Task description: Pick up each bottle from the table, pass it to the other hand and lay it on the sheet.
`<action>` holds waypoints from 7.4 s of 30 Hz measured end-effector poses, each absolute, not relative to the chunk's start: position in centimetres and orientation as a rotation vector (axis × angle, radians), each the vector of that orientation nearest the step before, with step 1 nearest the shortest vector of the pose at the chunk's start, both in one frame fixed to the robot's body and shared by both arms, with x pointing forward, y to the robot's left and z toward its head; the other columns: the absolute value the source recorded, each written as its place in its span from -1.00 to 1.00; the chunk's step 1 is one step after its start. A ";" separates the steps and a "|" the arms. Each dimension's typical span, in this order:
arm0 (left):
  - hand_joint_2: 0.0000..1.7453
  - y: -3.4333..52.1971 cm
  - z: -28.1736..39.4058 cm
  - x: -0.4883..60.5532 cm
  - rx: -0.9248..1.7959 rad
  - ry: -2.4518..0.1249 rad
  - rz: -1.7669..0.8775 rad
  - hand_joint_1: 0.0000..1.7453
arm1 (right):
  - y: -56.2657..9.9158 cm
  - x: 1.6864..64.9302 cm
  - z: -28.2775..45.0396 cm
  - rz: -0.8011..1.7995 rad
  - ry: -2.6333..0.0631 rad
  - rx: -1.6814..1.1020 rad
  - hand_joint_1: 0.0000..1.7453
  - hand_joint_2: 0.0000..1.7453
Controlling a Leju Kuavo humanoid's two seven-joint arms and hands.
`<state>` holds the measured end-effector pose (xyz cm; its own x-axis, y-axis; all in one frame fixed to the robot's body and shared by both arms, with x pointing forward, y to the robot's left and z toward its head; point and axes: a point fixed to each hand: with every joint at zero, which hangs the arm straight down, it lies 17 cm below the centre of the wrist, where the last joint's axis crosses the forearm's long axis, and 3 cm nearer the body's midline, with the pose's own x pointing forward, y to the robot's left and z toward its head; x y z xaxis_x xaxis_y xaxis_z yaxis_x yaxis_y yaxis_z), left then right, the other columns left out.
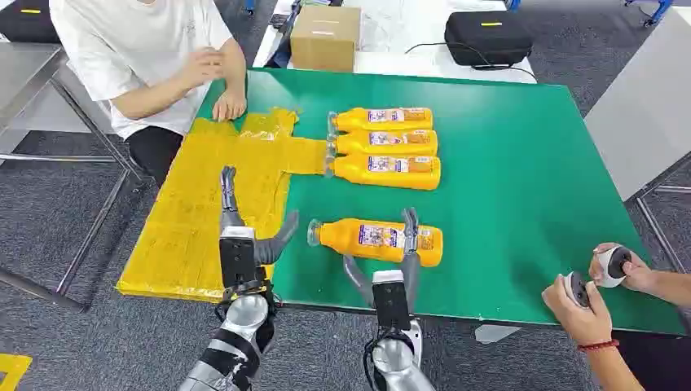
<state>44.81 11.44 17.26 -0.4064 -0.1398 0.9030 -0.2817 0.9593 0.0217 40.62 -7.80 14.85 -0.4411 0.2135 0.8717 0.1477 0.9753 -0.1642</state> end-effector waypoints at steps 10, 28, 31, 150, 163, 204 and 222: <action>1.00 11.5 17.3 44.8 0.301 -1.996 0.161 -1.00 | -7.8 40.6 14.8 0.077 -2.036 -0.255 -1.00 1.00; 1.00 11.5 17.4 44.8 0.301 -1.999 0.163 -1.00 | -7.6 40.5 14.9 0.083 -2.040 -0.253 -1.00 1.00; 1.00 11.5 17.4 44.8 0.301 -1.998 0.163 -1.00 | -7.6 40.5 14.9 0.083 -2.040 -0.253 -1.00 1.00; 1.00 21.4 13.4 47.8 0.506 -1.819 0.357 -1.00 | -16.6 51.2 -1.1 1.501 -1.119 -0.820 1.00 1.00; 1.00 20.7 13.4 47.8 0.462 -1.813 0.384 -1.00 | -20.9 51.2 -2.9 1.517 -0.974 -0.773 1.00 1.00; 1.00 1.2 11.7 36.0 -0.825 -1.532 0.279 -1.00 | -6.9 41.2 8.9 0.713 -1.823 -0.054 1.00 1.00; 1.00 3.4 11.4 37.3 -0.546 -1.620 0.250 -1.00 | 0.5 38.1 11.0 1.021 -1.987 -0.215 1.00 1.00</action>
